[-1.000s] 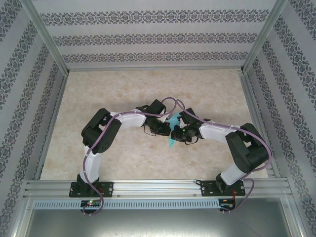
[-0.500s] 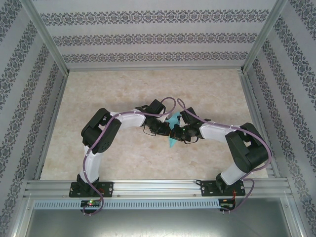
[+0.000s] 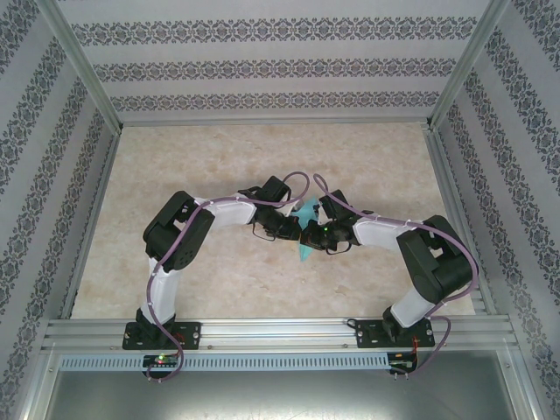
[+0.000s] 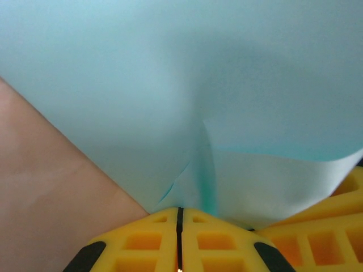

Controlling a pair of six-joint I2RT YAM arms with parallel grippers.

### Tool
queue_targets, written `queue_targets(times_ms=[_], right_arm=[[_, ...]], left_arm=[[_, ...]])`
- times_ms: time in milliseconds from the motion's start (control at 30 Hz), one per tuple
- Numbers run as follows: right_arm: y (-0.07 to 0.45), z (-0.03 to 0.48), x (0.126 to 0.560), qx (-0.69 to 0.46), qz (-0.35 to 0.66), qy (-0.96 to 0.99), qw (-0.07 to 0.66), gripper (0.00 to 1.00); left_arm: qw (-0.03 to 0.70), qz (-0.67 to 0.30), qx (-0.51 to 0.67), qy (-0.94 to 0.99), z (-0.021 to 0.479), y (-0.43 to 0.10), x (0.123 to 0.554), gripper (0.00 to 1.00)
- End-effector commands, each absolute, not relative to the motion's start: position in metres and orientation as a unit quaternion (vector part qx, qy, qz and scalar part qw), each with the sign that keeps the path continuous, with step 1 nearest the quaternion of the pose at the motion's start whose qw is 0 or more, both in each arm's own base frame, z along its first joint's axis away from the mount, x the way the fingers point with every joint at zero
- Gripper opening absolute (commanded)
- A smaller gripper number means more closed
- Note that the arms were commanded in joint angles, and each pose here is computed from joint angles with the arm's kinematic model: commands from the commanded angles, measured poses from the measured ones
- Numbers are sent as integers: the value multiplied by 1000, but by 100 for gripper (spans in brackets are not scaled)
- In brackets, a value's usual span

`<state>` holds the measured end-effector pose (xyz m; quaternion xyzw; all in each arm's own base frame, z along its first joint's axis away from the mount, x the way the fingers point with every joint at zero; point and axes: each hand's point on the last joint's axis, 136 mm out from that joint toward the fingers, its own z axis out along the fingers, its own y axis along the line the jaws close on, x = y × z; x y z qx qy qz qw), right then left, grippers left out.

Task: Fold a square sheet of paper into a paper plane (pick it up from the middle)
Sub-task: Fourth fold the wing at the center of the table.

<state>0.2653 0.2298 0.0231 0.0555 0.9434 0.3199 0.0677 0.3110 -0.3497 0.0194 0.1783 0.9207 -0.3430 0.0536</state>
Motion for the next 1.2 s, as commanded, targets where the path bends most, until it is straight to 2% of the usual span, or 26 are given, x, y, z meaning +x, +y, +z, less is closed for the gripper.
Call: queue_targets(times_ms=[0, 567, 1167], right_arm=[[227, -1, 256, 57, 301, 951, 45, 8], [214, -20, 243, 61, 271, 960, 29, 9], [203, -14, 247, 62, 265, 961, 44, 9]], left_arm=[[22, -315, 159, 935, -11, -335, 301, 11], [38, -379, 123, 916, 13, -333, 315, 11], [47, -379, 128, 915, 32, -335, 325, 13]])
